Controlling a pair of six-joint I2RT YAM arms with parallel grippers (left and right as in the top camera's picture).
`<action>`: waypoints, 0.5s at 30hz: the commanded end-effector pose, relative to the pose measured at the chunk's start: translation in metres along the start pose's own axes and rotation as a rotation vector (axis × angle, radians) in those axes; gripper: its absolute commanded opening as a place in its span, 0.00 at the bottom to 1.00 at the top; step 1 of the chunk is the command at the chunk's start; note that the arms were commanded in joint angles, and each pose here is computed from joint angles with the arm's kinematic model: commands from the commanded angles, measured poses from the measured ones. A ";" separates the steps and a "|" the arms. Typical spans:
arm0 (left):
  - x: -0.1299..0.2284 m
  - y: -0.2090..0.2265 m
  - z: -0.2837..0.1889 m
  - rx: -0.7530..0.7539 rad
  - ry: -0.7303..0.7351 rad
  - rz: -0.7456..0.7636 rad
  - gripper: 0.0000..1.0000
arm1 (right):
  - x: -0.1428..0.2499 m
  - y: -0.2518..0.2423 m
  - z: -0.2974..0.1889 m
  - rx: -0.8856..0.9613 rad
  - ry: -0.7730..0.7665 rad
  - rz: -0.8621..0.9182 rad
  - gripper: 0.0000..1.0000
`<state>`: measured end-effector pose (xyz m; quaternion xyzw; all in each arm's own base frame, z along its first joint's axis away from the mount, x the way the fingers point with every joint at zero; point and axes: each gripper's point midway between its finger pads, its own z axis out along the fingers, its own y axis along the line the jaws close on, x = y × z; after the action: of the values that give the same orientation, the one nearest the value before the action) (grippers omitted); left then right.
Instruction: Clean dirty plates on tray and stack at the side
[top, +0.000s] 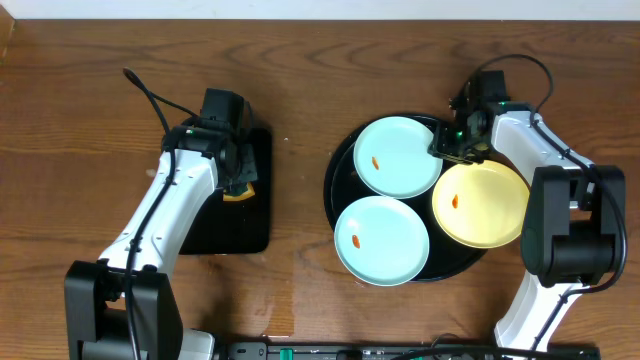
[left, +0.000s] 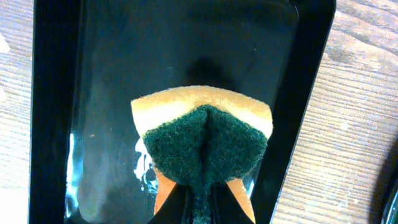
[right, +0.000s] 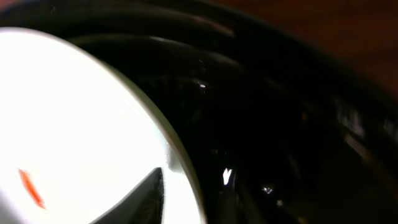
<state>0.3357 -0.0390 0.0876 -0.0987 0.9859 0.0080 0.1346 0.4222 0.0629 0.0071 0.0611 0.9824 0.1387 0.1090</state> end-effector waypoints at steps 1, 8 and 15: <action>-0.010 -0.003 -0.010 0.015 -0.036 0.013 0.08 | -0.001 -0.006 0.003 0.028 -0.007 -0.262 0.25; -0.010 -0.002 -0.010 0.014 -0.034 0.013 0.08 | -0.009 -0.002 0.006 0.015 -0.038 -0.402 0.18; -0.009 -0.002 -0.010 0.014 -0.033 0.013 0.07 | -0.009 -0.006 0.007 0.034 -0.037 -0.236 0.01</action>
<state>0.3356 -0.0390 0.0876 -0.0987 0.9860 0.0080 0.1344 0.4373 0.0619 0.0100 -0.1075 0.9746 0.1112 0.1618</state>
